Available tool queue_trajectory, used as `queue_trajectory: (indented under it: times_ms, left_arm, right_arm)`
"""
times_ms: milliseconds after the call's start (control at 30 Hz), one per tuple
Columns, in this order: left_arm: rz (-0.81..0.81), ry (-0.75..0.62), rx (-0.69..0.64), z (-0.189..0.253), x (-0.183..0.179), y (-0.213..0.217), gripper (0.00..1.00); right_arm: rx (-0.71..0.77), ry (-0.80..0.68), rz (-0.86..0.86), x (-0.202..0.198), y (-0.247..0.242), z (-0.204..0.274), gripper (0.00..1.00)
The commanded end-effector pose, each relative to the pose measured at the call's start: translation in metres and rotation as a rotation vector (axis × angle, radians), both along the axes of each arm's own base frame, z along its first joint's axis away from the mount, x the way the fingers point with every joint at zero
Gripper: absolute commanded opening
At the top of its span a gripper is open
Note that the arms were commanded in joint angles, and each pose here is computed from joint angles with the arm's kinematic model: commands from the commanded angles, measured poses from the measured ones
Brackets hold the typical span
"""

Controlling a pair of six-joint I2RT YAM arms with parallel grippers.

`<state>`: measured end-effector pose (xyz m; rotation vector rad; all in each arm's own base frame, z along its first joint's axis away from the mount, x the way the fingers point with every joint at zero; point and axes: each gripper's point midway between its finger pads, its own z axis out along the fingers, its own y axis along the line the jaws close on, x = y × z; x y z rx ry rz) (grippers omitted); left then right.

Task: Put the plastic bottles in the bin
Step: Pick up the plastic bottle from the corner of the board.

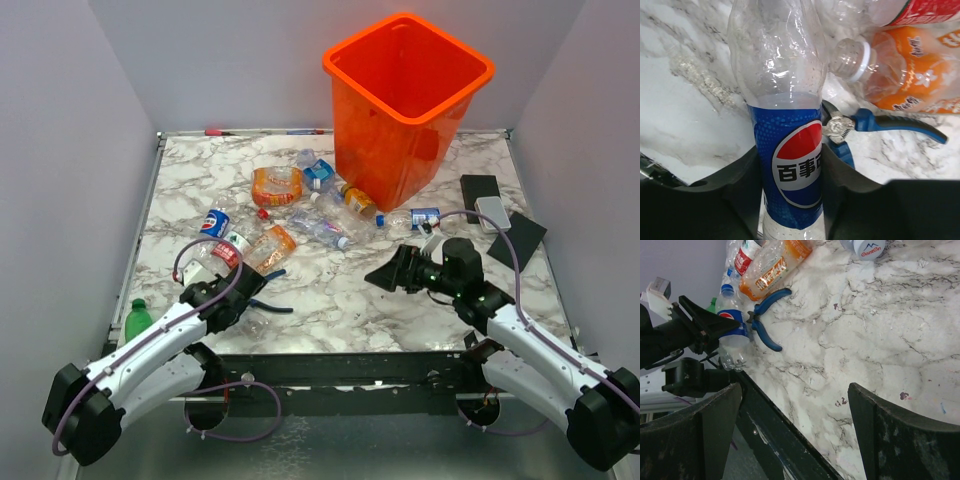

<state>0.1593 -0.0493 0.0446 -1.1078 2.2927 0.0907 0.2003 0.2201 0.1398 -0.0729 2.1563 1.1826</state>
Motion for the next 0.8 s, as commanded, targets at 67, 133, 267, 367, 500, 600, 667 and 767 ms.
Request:
queue_trajectory:
  times_ms: [67, 133, 267, 367, 500, 600, 667, 767]
  left_arm:
    - [-0.100, -0.133, -0.035, 0.042, 0.016, -0.008, 0.30]
    - [-0.168, -0.186, -0.031, 0.068, 0.025, -0.013, 0.27]
    - [-0.373, -0.336, -0.024, 0.130, 0.047, -0.033, 0.27]
    - [-0.620, -0.518, -0.071, 0.179, 0.060, -0.068, 0.27]
    - [-0.954, -0.790, -0.087, 0.239, 0.066, -0.117, 0.27]
    - [-1.254, -0.900, -0.096, 0.264, 0.053, -0.156, 0.26]
    - [-1.428, -0.953, -0.139, 0.271, 0.038, -0.178, 0.27]
    - [-1.564, -1.050, -0.222, 0.281, 0.019, -0.196, 0.27]
  right_arm:
    - [0.029, -0.070, 0.055, -0.001, 0.007, 0.033, 0.91]
    - [0.015, -0.078, 0.077, -0.004, 0.007, 0.040, 0.91]
    - [0.003, -0.156, 0.109, -0.002, 0.008, 0.070, 0.92]
    - [0.033, -0.200, 0.122, 0.000, 0.012, 0.092, 0.94]
    - [0.169, -0.267, 0.169, -0.007, 0.023, 0.129, 0.94]
    - [0.241, -0.309, 0.208, -0.013, 0.028, 0.153, 0.94]
    - [0.266, -0.332, 0.218, -0.014, 0.029, 0.166, 0.94]
    - [0.286, -0.367, 0.226, -0.013, 0.031, 0.187, 0.94]
